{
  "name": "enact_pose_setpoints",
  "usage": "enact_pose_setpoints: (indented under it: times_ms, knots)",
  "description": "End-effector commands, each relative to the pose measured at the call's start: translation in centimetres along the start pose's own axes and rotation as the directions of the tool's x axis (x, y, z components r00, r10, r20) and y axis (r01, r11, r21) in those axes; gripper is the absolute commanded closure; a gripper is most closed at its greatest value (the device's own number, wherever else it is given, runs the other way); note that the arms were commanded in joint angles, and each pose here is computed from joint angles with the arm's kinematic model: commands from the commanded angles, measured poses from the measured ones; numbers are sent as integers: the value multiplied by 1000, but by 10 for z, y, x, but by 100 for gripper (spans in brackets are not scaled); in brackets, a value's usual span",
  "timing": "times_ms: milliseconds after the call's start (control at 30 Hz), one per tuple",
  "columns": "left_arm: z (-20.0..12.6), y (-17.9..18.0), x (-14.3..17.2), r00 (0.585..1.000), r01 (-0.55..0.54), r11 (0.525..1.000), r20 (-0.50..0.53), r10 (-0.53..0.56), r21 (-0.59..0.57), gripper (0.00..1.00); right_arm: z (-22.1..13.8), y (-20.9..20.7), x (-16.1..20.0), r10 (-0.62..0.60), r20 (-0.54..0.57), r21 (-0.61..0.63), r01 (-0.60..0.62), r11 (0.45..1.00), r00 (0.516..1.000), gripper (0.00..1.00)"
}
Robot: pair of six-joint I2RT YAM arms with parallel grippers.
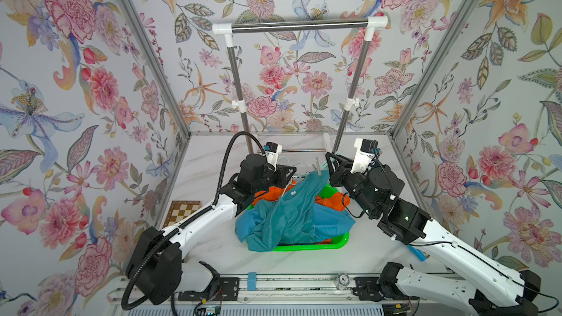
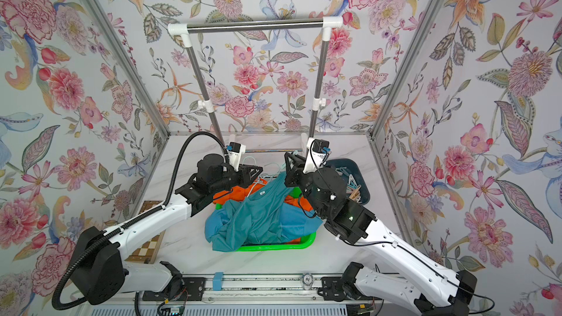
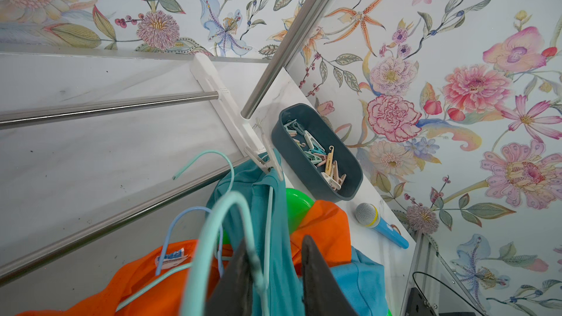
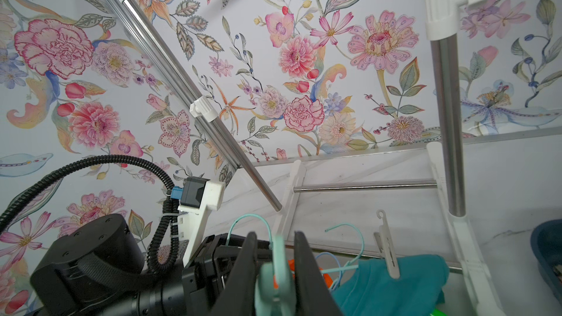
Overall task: Use clothespins to secure the t-shirt on both sides of the hanger
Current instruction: Pick up the hanger from the basket.
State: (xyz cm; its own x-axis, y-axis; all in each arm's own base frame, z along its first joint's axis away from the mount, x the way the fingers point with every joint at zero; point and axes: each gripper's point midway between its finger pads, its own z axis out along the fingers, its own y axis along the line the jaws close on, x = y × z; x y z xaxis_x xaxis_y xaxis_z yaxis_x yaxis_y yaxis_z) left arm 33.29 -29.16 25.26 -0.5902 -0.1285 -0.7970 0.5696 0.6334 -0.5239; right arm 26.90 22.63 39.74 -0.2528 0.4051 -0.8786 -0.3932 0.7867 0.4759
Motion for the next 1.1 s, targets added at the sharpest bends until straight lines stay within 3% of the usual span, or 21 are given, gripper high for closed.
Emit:
enact_pose_setpoints:
  times_ms: [0,67,233,433,667,867,1067]
  knots:
    - [4,6,7,1000,24,1000,-13,-24,8,75,-6,-3,-10,11,22,7,-11,1000,1000,88]
    - [5,5,8,999,32,999,-13,-32,17,86,-6,-2,-10,8,22,8,-8,1000,1000,88]
    - [4,-1,-10,1000,15,1000,22,-15,18,95,-4,-2,-10,5,21,10,-5,1000,1000,88]
    - [-13,-8,-86,985,-24,991,165,46,-129,100,-2,1,-15,-6,29,6,6,1000,1000,88]
    - [-54,-13,-170,942,11,942,320,103,-334,100,-4,15,-35,-43,74,-17,45,999,996,89]
    - [-77,-25,-202,910,62,929,403,97,-365,100,-10,40,-54,-92,150,-46,100,994,984,89]
    - [-69,-69,-218,904,9,948,408,128,-318,100,-19,84,-61,-121,213,-129,151,980,970,89]
